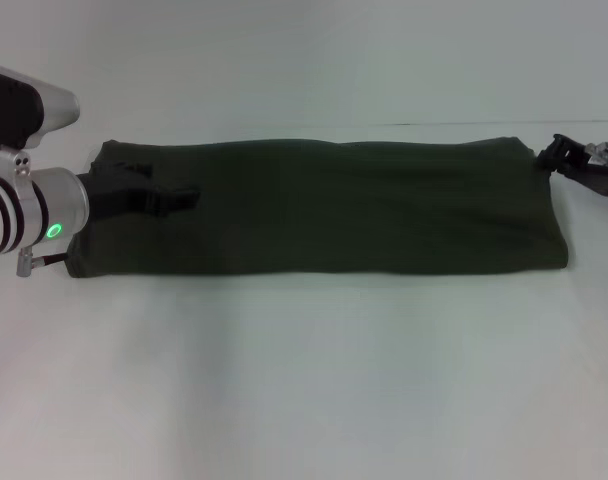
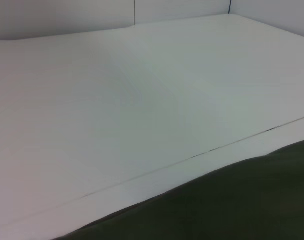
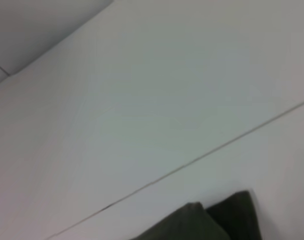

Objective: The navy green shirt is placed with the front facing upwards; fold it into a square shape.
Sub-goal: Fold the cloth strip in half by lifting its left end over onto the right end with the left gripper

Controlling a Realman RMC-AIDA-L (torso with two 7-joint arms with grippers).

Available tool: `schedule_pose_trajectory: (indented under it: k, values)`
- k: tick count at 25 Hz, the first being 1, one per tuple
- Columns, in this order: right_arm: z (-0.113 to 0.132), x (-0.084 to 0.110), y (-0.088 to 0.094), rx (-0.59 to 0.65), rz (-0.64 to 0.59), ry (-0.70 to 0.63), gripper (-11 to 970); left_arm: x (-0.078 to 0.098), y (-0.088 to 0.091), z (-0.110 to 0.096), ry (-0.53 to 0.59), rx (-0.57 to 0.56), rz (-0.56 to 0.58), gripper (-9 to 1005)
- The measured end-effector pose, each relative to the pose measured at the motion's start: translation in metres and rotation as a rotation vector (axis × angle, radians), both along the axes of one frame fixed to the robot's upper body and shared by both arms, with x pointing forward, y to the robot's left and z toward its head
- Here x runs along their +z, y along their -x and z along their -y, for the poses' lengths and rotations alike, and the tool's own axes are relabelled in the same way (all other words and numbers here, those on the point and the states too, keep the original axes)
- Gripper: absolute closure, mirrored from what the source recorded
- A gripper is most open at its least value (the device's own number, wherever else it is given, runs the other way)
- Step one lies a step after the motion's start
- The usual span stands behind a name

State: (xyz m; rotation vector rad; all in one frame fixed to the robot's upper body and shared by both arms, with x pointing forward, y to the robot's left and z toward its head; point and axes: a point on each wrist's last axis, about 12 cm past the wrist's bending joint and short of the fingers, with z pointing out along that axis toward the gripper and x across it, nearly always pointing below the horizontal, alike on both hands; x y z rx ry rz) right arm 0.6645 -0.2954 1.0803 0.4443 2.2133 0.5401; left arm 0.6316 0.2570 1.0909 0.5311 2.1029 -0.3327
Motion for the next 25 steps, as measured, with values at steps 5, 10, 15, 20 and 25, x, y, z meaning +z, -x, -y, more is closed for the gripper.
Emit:
schedule_pose_trajectory:
  k: [5, 10, 15, 20, 25]
  values:
    - [0.002, 0.004, -0.004, -0.001, 0.022, 0.034, 865, 0.0, 0.0, 0.001, 0.003, 0.0, -0.001, 197]
    - [-0.004, 0.005, -0.007, 0.002, 0.043, 0.075, 839, 0.001, -0.001, 0.002, 0.004, -0.004, 0.001, 198]
    - [-0.01, 0.002, -0.008, 0.0, 0.057, 0.118, 813, 0.001, -0.001, 0.002, 0.008, -0.002, 0.002, 198]
    - [-0.013, 0.003, -0.01, -0.003, 0.076, 0.146, 786, 0.001, -0.001, 0.003, 0.013, 0.0, 0.003, 199]
    - [-0.009, 0.009, -0.014, -0.039, 0.102, 0.162, 682, 0.001, -0.001, 0.002, 0.017, 0.006, 0.002, 200]
